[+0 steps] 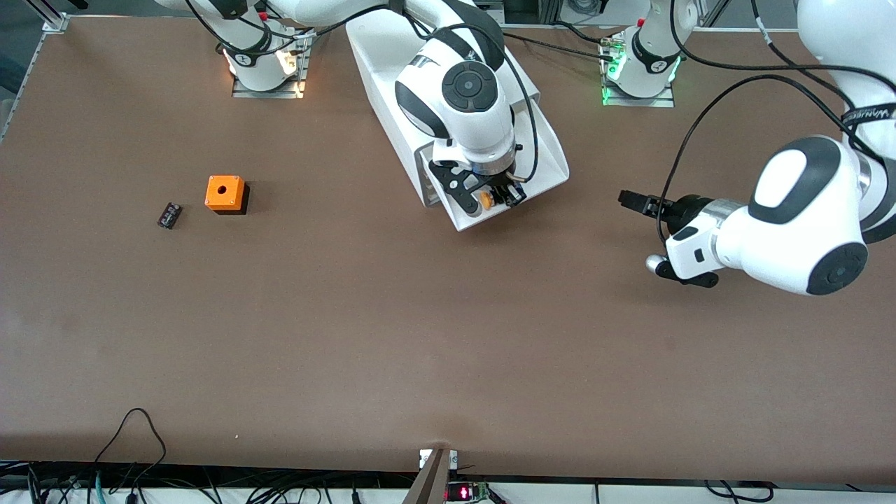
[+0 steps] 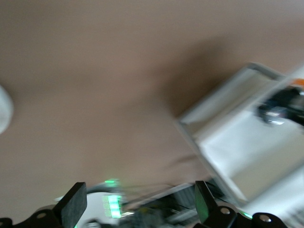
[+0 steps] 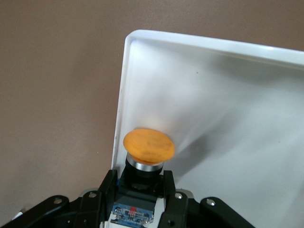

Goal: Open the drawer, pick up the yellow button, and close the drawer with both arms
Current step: 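Grasp the yellow button with the right gripper while the left gripper releases, then push the drawer shut with the left gripper while the right gripper carries button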

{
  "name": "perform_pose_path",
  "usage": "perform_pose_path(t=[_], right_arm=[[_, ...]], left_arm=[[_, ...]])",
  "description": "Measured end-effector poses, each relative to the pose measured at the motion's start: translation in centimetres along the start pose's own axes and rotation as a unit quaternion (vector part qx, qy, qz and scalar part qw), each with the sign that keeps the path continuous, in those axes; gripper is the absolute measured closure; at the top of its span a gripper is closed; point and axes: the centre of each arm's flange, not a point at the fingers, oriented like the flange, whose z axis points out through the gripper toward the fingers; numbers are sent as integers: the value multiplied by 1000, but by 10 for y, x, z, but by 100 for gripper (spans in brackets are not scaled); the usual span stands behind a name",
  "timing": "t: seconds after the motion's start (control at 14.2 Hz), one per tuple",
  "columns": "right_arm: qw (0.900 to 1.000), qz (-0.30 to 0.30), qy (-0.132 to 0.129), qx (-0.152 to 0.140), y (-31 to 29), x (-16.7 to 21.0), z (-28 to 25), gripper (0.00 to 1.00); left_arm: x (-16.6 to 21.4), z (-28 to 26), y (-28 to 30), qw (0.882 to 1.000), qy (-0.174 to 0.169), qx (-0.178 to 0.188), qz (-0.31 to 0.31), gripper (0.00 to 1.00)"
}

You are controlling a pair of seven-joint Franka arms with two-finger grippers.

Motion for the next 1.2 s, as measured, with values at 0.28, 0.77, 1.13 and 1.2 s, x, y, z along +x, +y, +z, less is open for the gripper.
perform_pose_path(t=[0.28, 0.77, 1.13, 1.2], right_arm=[[1000, -2, -1, 4, -1, -3, -11, 57], [997, -79, 13, 2, -7, 59, -80, 57], [979, -201, 18, -26, 0, 226, -120, 57], [975, -221, 13, -24, 3, 259, -126, 57]], left_arm=[[3, -23, 6, 989, 59, 132, -9, 0], [14, -34, -16, 985, 108, 121, -55, 0], [43, 7, 25, 971, 178, 78, -140, 0], [47, 21, 43, 965, 198, 68, -157, 0]])
